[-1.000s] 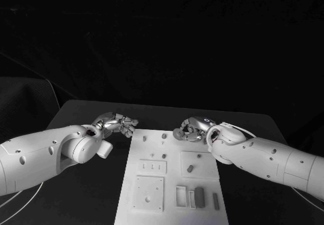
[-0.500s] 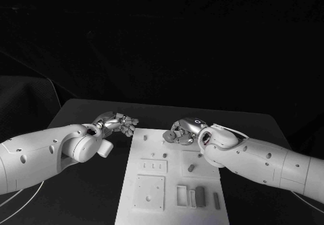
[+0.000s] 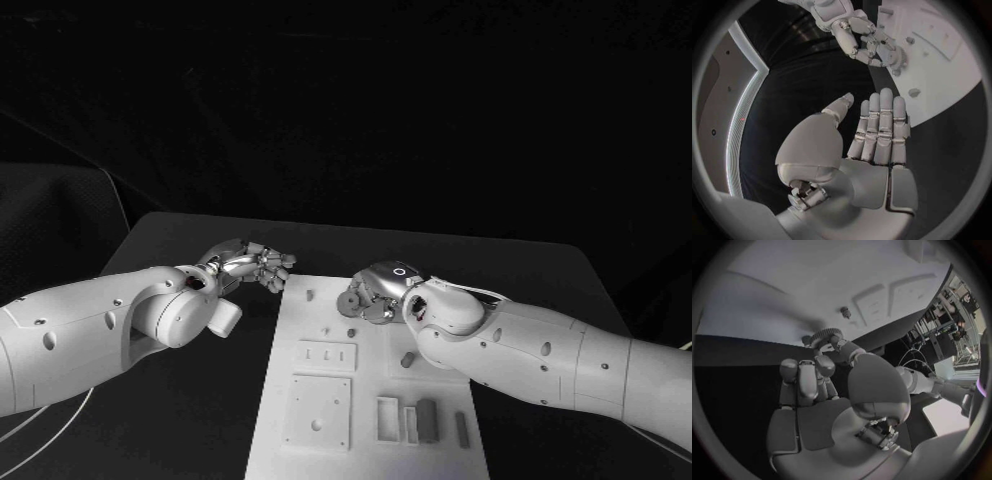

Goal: Assemble the parts on the task board

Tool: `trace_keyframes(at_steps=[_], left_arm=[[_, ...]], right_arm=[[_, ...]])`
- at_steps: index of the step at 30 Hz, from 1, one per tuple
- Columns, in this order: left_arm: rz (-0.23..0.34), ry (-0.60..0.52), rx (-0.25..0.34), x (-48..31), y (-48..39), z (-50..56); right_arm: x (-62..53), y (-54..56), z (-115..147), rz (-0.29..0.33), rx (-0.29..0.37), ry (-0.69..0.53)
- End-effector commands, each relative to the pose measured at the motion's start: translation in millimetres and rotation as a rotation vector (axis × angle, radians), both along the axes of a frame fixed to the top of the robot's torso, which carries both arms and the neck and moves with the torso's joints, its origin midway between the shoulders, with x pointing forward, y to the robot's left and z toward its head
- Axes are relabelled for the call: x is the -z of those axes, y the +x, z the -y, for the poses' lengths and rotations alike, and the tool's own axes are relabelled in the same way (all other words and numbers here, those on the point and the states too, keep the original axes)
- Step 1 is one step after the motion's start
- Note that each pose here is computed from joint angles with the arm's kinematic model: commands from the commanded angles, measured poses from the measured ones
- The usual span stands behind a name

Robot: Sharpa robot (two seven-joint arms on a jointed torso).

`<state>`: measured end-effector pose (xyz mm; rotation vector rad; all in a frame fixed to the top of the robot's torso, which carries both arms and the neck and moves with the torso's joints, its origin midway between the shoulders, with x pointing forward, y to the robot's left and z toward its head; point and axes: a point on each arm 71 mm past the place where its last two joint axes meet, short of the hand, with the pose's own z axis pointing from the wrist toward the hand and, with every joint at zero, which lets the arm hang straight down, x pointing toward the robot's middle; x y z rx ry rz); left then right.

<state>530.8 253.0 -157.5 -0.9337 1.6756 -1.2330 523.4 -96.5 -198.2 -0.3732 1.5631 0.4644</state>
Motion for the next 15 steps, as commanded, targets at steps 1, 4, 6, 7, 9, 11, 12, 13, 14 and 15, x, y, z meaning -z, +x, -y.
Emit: trace_keyframes(at_steps=[1, 4, 6, 7, 9, 11, 12, 13, 14, 15], left_arm=[[0.006, -0.007, 0.007, -1.3, 0.2, 1.6], [0.006, -0.007, 0.007, -1.3, 0.3, 1.6], [0.006, -0.007, 0.008, -1.3, 0.2, 2.0], [0.006, -0.007, 0.009, -1.3, 0.2, 2.1], [0.005, -0.007, 0.009, -1.3, 0.2, 2.1], [0.005, -0.007, 0.009, -1.3, 0.3, 2.2], [0.006, -0.007, 0.009, -1.3, 0.5, 2.3], [0.005, -0.007, 0.009, -1.3, 0.5, 2.3], [0.005, -0.007, 0.009, -1.3, 0.6, 2.2], [0.005, -0.007, 0.009, -1.2, 0.7, 2.2]], right_arm=[[0.5, -0.2, -4.0, 0.036, 0.014, -0.055], [0.7, -1.6, -7.6, 0.05, 0.014, -0.049], [0.1, -2.1, -9.7, 0.058, 0.012, -0.049], [-0.2, -2.2, -10.6, 0.06, 0.011, -0.049], [-0.9, -2.0, -12.1, 0.072, 0.012, -0.052], [-1.4, -2.1, -13.5, 0.077, 0.01, -0.052], [-1.8, -2.5, -14.3, 0.081, 0.007, -0.05], [-2.2, -3.0, -15.4, 0.087, 0.004, -0.05], [-2.4, -3.3, -16.3, 0.091, 0.001, -0.051], [-2.5, -3.5, -16.9, 0.095, 0.0, -0.054]])
